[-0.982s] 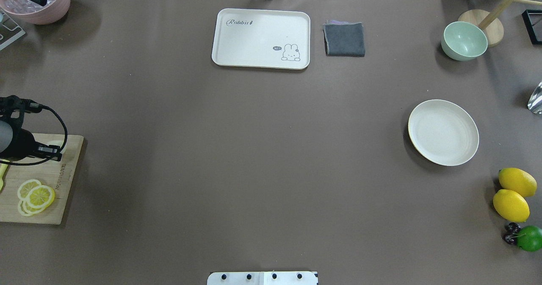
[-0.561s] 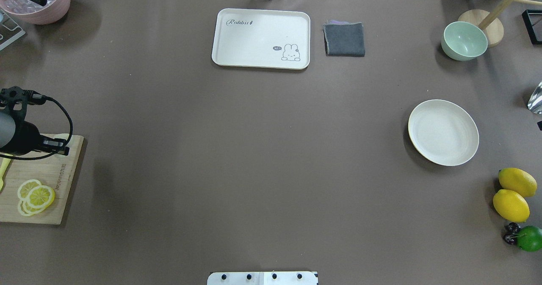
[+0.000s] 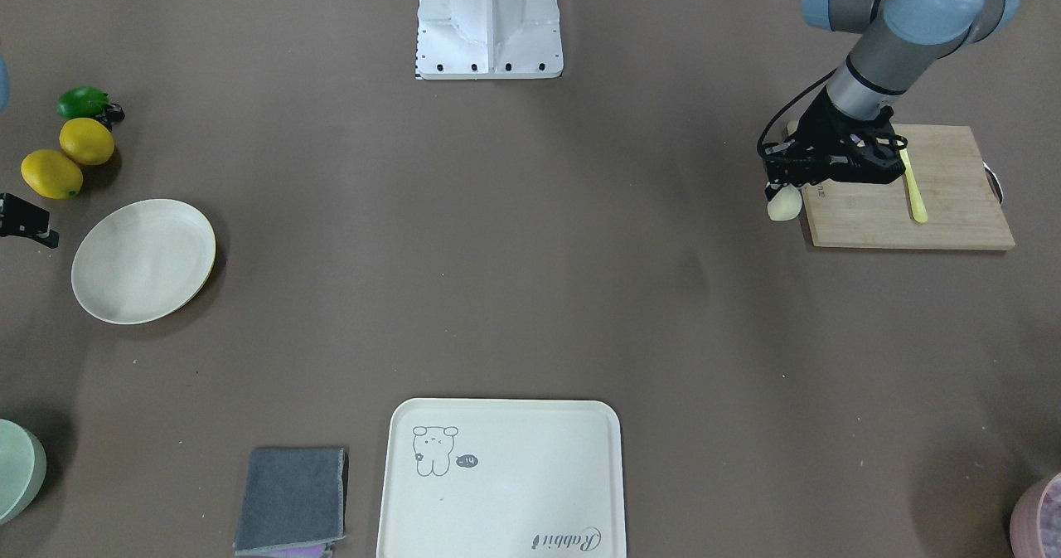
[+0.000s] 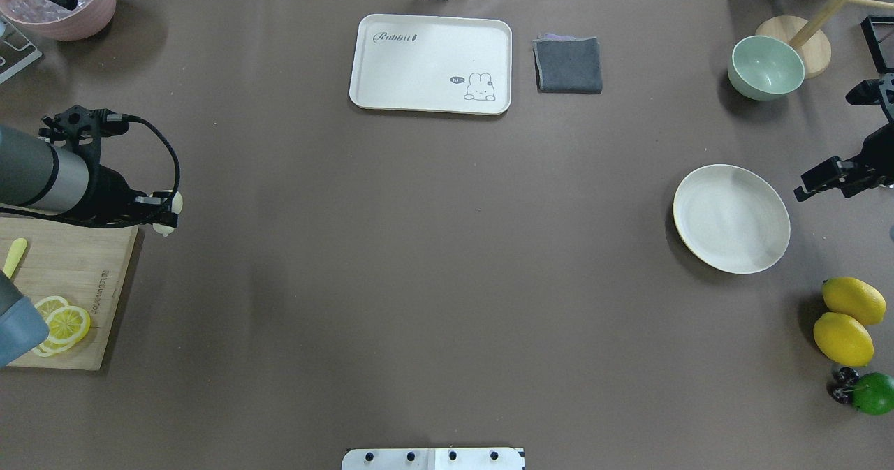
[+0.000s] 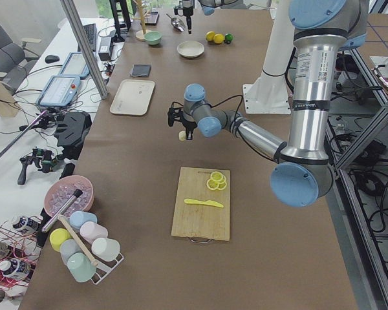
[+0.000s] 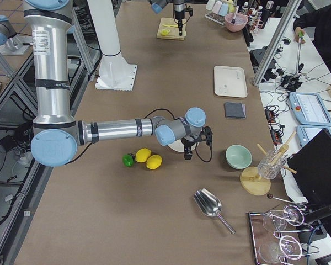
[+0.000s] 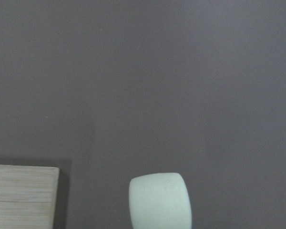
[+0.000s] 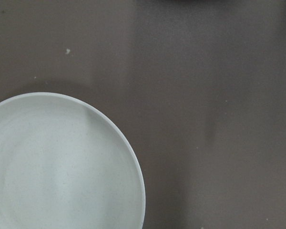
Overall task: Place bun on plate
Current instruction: 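Lift the bun with the left gripper while the right gripper reaches the white plate rim, then slide the plate to table center with the right gripper while the left carries the bun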
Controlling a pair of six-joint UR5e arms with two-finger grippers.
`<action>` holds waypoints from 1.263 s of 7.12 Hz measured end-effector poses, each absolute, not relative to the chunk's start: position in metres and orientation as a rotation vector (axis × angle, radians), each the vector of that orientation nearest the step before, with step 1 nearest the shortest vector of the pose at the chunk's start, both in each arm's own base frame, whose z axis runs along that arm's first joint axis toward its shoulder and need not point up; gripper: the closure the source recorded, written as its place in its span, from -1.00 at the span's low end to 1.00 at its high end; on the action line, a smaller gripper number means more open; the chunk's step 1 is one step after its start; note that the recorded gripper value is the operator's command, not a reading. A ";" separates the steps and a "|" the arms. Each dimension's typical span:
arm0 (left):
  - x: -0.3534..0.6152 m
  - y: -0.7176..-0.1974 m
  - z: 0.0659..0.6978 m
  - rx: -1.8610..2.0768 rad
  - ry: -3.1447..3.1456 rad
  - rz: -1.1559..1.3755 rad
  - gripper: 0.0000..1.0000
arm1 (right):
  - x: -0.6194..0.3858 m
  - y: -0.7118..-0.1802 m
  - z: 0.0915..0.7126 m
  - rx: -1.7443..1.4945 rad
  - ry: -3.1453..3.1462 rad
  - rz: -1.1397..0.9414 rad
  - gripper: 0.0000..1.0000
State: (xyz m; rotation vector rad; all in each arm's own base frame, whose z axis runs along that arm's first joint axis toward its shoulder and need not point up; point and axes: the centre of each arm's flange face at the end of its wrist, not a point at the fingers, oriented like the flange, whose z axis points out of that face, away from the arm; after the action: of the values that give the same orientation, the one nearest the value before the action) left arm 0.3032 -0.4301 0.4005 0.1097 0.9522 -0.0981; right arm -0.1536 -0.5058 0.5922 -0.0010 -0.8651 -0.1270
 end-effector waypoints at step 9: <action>0.410 -0.415 0.227 -0.025 0.948 -0.224 0.56 | -0.212 -0.520 0.613 -0.048 -0.919 -0.193 1.00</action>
State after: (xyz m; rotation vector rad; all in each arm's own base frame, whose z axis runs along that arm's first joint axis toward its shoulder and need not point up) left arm 0.4099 -0.4146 0.2268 -0.0250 0.9475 -0.2239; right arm -0.2124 -0.5204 0.6135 -0.0484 -0.9190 -0.1928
